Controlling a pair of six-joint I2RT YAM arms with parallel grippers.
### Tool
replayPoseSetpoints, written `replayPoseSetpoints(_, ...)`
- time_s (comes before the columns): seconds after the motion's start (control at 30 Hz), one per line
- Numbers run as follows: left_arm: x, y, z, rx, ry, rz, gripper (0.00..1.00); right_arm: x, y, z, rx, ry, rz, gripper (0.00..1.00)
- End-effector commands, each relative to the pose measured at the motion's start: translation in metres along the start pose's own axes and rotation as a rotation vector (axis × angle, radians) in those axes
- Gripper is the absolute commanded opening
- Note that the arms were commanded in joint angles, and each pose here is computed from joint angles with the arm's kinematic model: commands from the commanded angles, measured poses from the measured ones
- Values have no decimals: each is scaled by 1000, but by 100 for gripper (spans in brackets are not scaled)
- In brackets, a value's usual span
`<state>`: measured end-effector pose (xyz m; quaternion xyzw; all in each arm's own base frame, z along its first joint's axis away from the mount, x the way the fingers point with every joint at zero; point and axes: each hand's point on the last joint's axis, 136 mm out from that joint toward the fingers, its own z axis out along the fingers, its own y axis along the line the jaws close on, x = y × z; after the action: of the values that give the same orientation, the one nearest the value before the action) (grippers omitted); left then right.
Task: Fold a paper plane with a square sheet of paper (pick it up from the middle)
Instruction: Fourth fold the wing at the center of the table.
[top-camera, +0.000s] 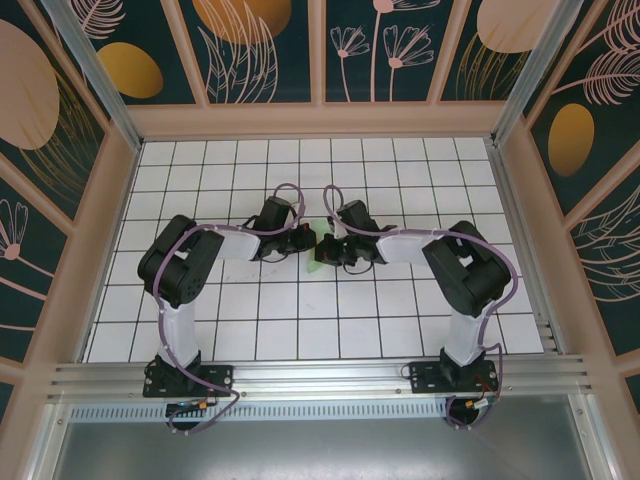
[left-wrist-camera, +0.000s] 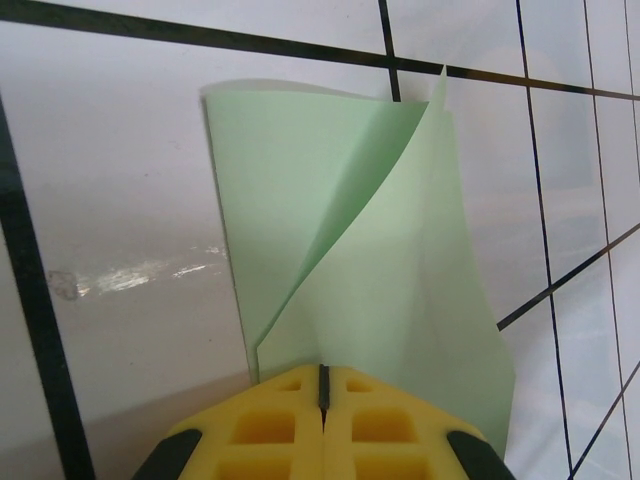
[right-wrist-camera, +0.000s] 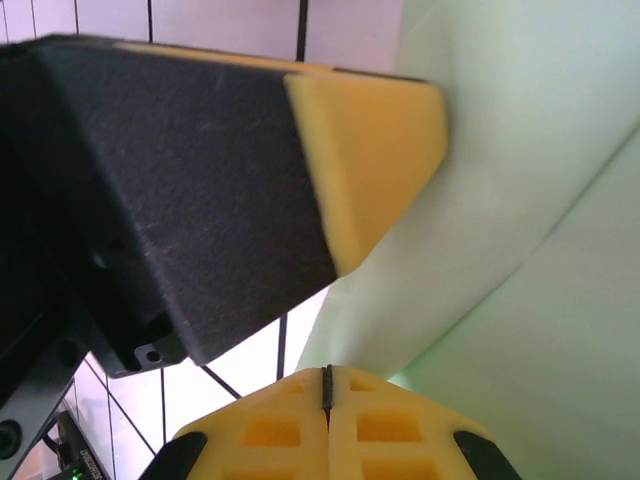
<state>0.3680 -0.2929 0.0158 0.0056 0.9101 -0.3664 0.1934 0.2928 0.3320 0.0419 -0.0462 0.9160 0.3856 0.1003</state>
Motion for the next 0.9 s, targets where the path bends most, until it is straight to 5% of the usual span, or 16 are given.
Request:
replayPoseSetpoints(0.0, 36, 41, 1, -132, 94, -78, 5, -2, 14, -2, -44, -17, -7, 3)
replayPoseSetpoints(0.87, 35, 42, 2, -134, 88, -92, 5, 16, 8, 5, -41, 18, -8, 4)
